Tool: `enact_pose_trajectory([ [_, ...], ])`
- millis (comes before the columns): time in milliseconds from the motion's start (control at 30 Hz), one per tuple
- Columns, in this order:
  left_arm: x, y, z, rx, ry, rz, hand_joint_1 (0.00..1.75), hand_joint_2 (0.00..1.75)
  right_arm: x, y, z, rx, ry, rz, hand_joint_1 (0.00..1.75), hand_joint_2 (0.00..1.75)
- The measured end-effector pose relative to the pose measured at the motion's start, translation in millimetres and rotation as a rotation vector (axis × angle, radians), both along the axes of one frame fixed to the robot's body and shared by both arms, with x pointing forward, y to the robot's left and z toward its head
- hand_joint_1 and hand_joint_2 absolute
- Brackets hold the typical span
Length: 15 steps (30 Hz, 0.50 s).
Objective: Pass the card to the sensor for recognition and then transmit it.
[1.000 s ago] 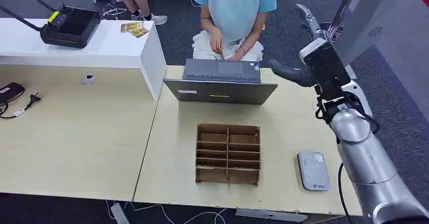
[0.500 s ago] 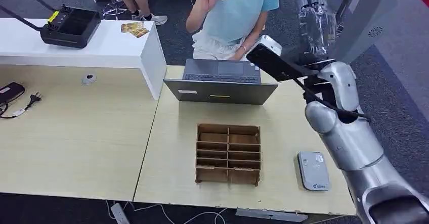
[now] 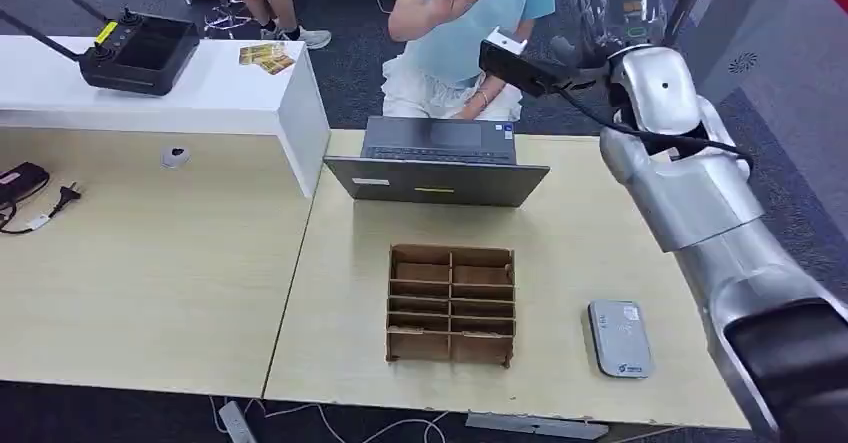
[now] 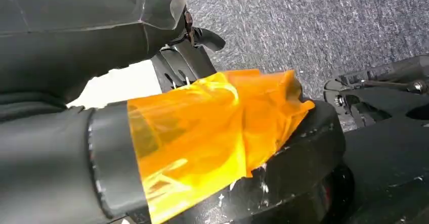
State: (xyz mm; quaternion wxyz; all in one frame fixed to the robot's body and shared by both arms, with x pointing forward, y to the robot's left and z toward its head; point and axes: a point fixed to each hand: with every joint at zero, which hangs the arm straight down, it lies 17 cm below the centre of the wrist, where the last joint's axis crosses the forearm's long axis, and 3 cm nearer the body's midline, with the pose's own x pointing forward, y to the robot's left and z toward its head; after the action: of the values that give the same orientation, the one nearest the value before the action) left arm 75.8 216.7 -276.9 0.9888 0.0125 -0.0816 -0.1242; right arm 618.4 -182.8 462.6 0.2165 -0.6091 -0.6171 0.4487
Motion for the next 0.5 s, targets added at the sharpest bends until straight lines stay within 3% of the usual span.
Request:
enact_pose_trajectory([
  [333,4,-1,1,-0.002,-0.003,-0.009,0.0,0.0,29,-14,-28,-0.047,0.089,-0.085,0.0,1.75],
  [367,3,-1,1,-0.002,-0.003,-0.01,0.0,0.0,30,-16,-31,-0.04,0.091,-0.085,0.19,1.75],
  [400,3,-1,1,-0.002,-0.003,-0.011,0.0,0.0,31,-17,-32,-0.029,0.092,-0.08,1.34,1.75],
  [433,3,-1,1,-0.001,-0.003,-0.011,0.0,0.0,32,-18,-34,-0.02,0.095,-0.079,1.34,1.75],
  [500,3,0,1,-0.001,-0.003,-0.014,0.0,0.0,34,-22,-36,-0.006,0.1,-0.083,1.73,1.75],
])
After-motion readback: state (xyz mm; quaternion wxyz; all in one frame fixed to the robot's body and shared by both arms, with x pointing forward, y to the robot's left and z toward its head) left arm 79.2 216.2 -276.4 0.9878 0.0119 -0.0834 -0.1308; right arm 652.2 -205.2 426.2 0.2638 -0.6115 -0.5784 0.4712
